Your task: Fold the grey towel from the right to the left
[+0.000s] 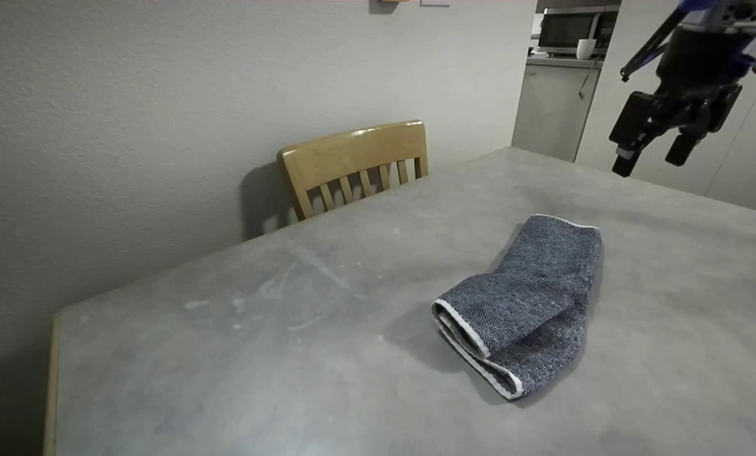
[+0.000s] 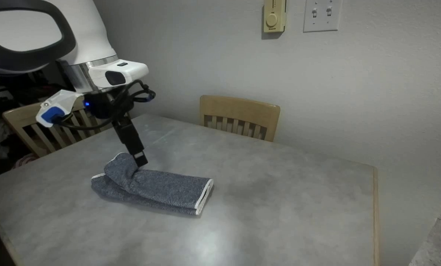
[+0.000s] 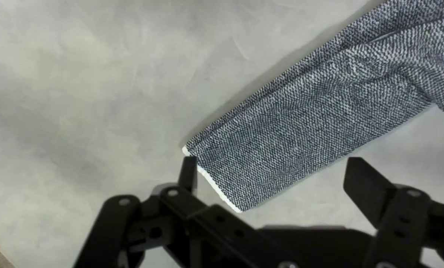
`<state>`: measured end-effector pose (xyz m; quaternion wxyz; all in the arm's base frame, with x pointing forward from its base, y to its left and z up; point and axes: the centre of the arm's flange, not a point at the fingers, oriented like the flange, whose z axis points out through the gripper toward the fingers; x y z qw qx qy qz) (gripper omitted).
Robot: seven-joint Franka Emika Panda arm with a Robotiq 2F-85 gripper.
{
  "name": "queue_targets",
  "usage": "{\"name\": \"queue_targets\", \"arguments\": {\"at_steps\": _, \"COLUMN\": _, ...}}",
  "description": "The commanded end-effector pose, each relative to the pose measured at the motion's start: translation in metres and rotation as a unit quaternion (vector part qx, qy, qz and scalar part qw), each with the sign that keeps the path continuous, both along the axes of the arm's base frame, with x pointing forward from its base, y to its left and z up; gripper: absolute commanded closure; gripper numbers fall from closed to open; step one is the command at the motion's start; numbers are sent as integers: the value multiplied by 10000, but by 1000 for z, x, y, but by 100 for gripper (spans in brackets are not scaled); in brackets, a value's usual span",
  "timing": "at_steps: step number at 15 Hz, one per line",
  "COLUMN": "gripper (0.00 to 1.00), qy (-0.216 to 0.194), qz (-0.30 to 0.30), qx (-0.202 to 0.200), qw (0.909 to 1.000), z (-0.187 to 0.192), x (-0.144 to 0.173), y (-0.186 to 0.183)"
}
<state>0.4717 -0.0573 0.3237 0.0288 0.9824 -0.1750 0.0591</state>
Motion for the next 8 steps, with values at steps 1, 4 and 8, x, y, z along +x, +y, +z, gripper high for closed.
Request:
{"name": "queue_targets", "arguments": {"at_steps": 1, "gripper": 0, "qy": 0, "qz": 0, "qx": 0, "qw": 10000, "z": 0, "x": 0, "y": 0}}
{"name": "queue_targets", "arguments": {"at_steps": 4, "gripper": 0, "qy": -41, "qz": -5, "qx": 44, "qw": 10000, "z": -4, "x": 0, "y": -3}}
{"name": "queue_targets", "arguments": {"at_steps": 8, "gripper": 0, "qy": 29, "qz": 290, "qx": 181, "qw": 9994, "z": -8, "x": 7, "y": -22}}
